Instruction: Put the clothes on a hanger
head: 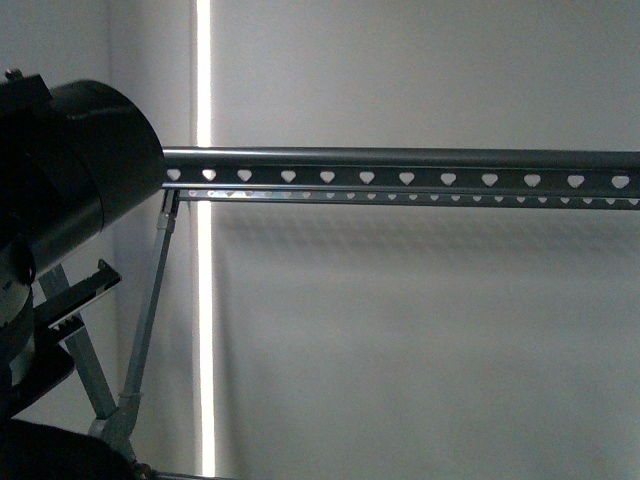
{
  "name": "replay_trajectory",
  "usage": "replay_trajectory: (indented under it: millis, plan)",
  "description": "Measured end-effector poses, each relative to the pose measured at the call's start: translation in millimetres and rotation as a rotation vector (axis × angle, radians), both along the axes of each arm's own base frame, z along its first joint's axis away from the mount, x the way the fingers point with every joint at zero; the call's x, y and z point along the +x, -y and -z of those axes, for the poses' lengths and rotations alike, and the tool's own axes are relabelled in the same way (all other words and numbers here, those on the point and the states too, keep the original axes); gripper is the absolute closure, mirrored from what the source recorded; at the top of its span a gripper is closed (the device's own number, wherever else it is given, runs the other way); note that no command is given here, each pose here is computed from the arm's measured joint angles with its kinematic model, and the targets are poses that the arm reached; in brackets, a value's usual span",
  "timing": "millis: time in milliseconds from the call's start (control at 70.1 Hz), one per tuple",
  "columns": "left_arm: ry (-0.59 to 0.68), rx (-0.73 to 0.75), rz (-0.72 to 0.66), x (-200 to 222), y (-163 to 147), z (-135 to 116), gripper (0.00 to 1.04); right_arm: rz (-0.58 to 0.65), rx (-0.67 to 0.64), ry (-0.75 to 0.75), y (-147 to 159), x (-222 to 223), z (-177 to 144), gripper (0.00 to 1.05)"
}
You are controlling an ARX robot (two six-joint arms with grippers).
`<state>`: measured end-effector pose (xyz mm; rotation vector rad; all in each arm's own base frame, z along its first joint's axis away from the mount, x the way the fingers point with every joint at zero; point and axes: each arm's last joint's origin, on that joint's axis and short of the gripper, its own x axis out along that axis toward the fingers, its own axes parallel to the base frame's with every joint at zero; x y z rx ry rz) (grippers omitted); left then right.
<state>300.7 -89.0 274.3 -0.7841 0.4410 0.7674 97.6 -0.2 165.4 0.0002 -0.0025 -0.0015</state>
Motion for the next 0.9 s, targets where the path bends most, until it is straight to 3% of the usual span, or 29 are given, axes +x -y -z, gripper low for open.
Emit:
replay_trajectory:
  millis: [443, 628, 899]
  plan:
    - [0.162, 0.072, 0.174, 12.8, 9.8, -21.3, 0.99, 0.000, 0.000, 0.000, 0.0, 0.0, 0.0, 0.07]
    - [0.263, 0.120, 0.355, 21.1, 25.0, -31.6, 0.99, 0.000, 0.000, 0.000, 0.0, 0.0, 0.0, 0.07]
    - [0.405, 0.278, 0.731, 5.5, 35.8, -30.4, 0.99, 0.000, 0.000, 0.000, 0.0, 0.0, 0.0, 0.07]
